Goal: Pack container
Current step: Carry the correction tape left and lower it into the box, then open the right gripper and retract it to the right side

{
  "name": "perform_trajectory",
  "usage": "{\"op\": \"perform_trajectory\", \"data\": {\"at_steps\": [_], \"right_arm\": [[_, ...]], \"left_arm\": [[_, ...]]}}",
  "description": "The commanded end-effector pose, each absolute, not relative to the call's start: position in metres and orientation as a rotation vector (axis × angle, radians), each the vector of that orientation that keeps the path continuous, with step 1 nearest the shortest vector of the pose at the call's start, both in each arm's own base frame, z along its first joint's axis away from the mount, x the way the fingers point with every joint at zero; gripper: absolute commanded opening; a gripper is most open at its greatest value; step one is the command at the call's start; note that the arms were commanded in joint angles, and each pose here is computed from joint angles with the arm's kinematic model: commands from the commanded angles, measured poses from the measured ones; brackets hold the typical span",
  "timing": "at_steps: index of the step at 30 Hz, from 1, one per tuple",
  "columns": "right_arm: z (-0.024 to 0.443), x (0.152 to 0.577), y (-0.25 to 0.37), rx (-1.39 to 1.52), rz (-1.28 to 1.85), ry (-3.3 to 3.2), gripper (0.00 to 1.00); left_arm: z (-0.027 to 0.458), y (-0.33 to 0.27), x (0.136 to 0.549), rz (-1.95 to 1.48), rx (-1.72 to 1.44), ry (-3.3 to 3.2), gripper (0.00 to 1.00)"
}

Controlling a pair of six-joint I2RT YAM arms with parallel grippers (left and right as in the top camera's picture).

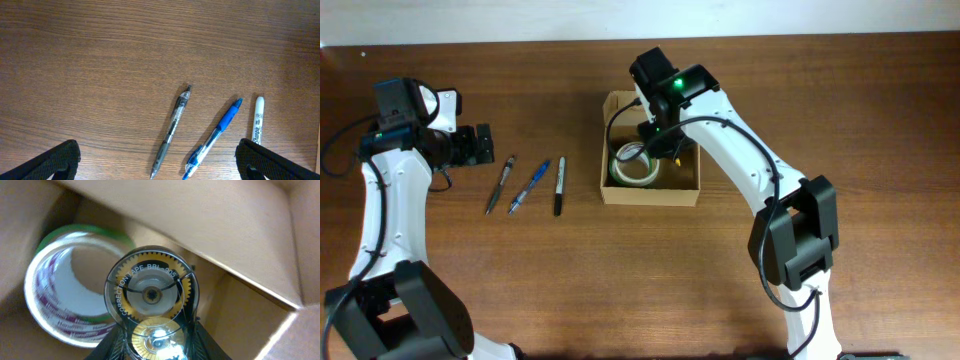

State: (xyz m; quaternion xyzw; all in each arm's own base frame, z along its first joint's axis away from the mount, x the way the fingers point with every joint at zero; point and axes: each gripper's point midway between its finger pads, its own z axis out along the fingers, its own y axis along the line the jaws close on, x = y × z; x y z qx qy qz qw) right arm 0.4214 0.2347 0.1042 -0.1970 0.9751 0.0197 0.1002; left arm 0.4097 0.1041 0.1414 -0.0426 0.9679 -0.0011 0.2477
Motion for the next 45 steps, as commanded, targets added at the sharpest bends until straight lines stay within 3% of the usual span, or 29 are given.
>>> {"op": "perform_trajectory", "data": {"at_steps": [1, 13, 32, 34, 36, 37, 45], "right_arm": [[0.112, 0.427, 0.234, -0.241, 0.087, 2.908, 0.30], [0.108, 0.429, 0.212, 0.282, 0.070, 2.935, 0.29], [0.079, 0.403, 0.191, 0.328, -0.071, 3.036, 0.29], [0.079, 0.404, 0.193, 0.323, -0.064, 3.030, 0.34], [0.079, 0.407, 0.194, 0.311, -0.054, 3.021, 0.49], [0.080, 0.408, 0.196, 0.284, -0.044, 3.022, 0.52], [0.126, 0.430, 0.208, 0.016, 0.041, 2.915, 0.56]], "left_arm": [[0.148, 0.107, 0.413, 0.010, -0.096, 2.622, 0.99], [0.148, 0.107, 0.413, 0.010, -0.096, 2.622, 0.99], [0.148, 0.107, 0.413, 0.010, -0.096, 2.622, 0.99], [0.148, 0.107, 0.413, 0.010, -0.096, 2.622, 0.99], [0.148, 0.107, 0.413, 0.010, -0.096, 2.622, 0.99], [0.148, 0.107, 0.413, 0.010, -0.096, 2.622, 0.99], [0.148, 0.107, 0.413, 0.010, -0.096, 2.622, 1.00]]}}
